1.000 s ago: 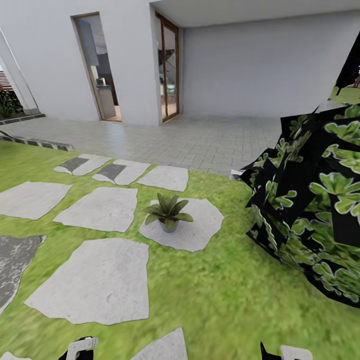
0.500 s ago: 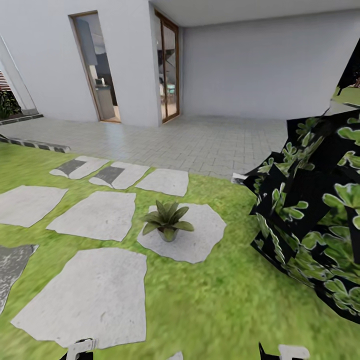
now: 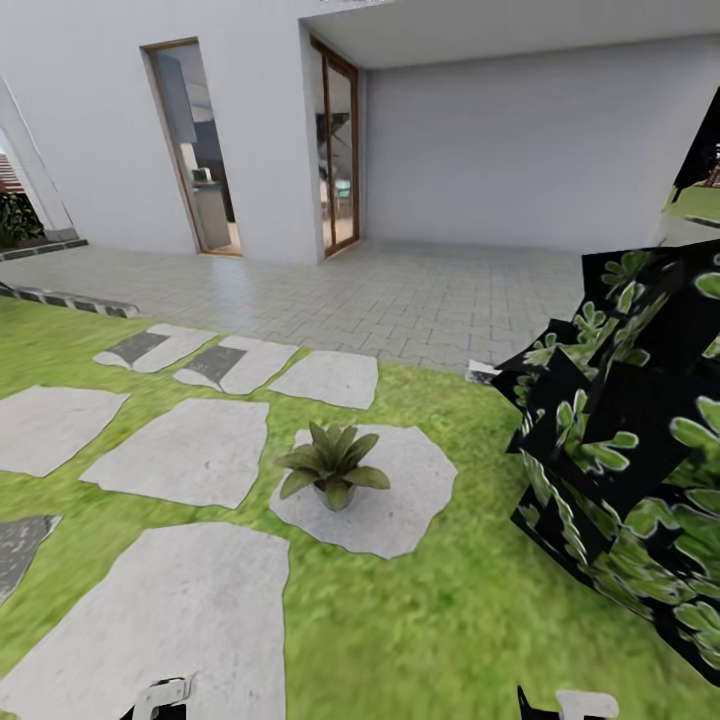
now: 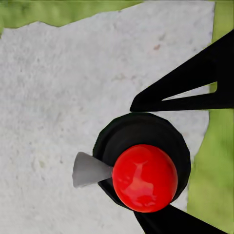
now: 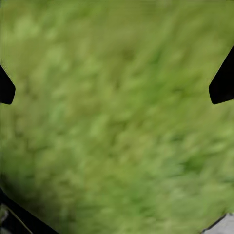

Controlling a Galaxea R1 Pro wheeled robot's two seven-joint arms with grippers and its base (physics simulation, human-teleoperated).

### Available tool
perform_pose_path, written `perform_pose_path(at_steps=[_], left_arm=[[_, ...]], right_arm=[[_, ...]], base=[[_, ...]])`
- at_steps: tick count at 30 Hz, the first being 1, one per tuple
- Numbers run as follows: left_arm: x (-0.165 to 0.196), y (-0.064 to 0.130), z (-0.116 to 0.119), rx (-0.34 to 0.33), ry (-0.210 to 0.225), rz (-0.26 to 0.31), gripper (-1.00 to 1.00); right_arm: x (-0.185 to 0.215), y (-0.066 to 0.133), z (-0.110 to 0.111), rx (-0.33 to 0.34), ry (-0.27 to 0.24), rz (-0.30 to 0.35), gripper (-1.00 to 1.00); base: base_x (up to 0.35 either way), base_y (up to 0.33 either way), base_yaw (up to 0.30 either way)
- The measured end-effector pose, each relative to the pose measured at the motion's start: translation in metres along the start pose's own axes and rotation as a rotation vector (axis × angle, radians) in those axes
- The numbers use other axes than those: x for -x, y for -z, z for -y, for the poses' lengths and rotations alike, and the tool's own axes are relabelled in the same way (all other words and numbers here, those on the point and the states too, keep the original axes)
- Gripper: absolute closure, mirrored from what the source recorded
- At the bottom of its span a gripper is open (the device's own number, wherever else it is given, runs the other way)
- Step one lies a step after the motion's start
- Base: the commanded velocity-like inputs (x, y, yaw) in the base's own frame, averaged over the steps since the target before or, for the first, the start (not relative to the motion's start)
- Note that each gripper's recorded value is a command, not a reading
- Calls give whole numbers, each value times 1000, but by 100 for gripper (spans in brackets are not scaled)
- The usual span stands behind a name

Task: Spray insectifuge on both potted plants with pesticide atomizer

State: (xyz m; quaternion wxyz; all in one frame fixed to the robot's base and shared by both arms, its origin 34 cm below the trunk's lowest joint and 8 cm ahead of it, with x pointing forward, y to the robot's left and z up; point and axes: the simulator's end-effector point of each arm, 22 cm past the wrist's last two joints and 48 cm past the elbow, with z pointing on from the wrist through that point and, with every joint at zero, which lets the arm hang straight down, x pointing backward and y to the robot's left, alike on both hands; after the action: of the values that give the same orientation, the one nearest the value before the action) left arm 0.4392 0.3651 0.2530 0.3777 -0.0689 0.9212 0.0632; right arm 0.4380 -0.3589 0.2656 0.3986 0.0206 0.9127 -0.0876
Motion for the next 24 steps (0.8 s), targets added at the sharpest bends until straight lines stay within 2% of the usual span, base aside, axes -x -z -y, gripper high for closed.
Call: perform_pose_path(at_steps=[11, 14, 17, 20, 22, 24], left_arm=[[8, 1, 1, -1, 3, 17, 100], [10, 0, 0, -1, 4, 21, 100], [16, -1, 4, -25, -14, 33, 100], [17, -1, 25, -119, -74, 28, 100], [11, 5, 60, -276, -164, 11, 100], [5, 11, 76, -377, -224, -6, 100]], right_arm=[[7, 0, 0, 0, -3, 16, -100], [9, 0, 0, 1, -3, 18, -100], [4, 1, -4, 12, 7, 8, -100], [-6, 4, -24, 74, 80, -13, -100], [-8, 6, -46, 143, 163, -12, -100], [-7, 8, -61, 185, 207, -6, -100]], base=[[231, 0, 0], [29, 0, 0], [2, 0, 0], [0, 0, 0], [0, 0, 0], [0, 0, 0]])
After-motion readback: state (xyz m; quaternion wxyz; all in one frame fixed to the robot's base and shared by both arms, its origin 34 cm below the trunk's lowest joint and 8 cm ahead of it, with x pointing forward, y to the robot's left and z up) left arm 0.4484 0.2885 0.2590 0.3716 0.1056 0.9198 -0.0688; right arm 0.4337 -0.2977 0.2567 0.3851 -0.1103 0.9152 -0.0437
